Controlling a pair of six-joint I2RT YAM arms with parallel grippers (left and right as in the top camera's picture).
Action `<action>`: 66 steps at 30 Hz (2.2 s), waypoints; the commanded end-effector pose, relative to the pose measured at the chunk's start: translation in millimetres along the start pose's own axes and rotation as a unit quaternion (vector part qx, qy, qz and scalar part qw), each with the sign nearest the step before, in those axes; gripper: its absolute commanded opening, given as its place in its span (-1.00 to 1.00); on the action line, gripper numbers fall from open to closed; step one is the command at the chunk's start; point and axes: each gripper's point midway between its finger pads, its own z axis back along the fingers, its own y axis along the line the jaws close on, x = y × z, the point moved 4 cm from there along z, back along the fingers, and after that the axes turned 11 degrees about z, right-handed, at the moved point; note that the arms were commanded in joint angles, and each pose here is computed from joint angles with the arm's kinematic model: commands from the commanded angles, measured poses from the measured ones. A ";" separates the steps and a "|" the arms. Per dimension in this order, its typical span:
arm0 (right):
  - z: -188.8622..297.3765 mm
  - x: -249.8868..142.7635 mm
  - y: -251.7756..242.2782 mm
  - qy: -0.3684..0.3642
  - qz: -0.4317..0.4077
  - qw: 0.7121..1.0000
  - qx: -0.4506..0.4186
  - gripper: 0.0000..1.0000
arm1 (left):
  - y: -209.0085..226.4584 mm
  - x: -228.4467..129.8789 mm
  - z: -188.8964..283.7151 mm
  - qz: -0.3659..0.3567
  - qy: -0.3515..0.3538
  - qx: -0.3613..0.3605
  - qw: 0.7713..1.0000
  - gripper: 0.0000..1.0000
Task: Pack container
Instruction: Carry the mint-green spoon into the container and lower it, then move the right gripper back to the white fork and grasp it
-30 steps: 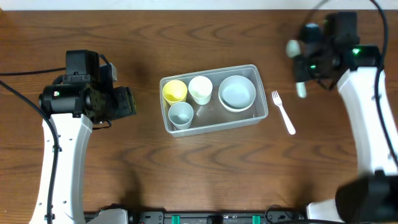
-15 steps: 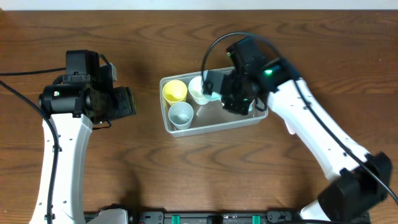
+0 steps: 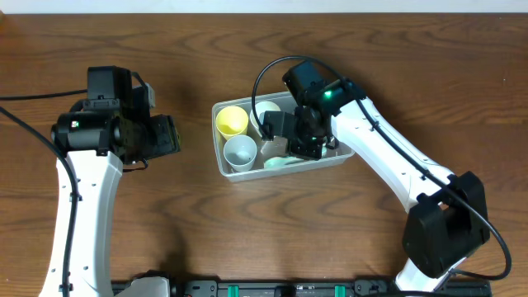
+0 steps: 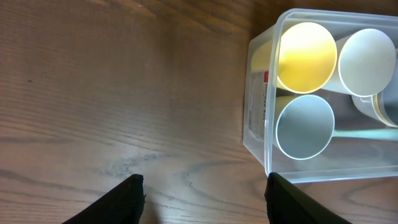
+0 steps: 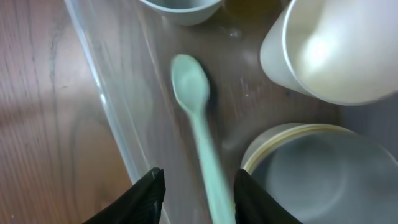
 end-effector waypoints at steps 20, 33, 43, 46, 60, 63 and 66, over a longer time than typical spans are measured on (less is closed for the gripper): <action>66.8 -193.8 -72.5 0.014 -0.571 0.810 -0.132 0.40 | 0.0 -0.7 0.5 -0.001 0.002 -0.005 1.000 0.27; -22.8 -215.5 -56.9 0.106 -0.576 0.810 -0.012 0.30 | 0.0 -0.7 0.5 -0.001 0.002 -0.005 1.000 0.27; -50.9 -226.7 -42.3 0.128 -0.576 0.807 -0.001 0.29 | 0.0 -0.7 0.5 -0.001 0.002 -0.005 1.000 0.27; -59.5 -230.1 -36.9 0.132 -0.576 0.807 -0.002 0.29 | 0.0 -0.7 0.5 -0.001 0.002 -0.005 1.000 0.27; -77.8 -234.9 -28.5 0.128 -0.575 0.808 -0.007 -0.12 | 0.0 -0.8 0.5 0.000 0.002 -0.005 1.000 0.27; -77.9 -234.5 -28.8 0.127 -0.574 0.809 -0.007 -0.27 | 0.0 -0.8 0.5 -0.001 0.002 -0.005 1.000 0.27; -78.2 -233.7 -28.8 0.128 -0.573 0.809 -0.007 -0.48 | 0.0 -0.8 0.5 -0.001 0.002 -0.005 1.000 0.27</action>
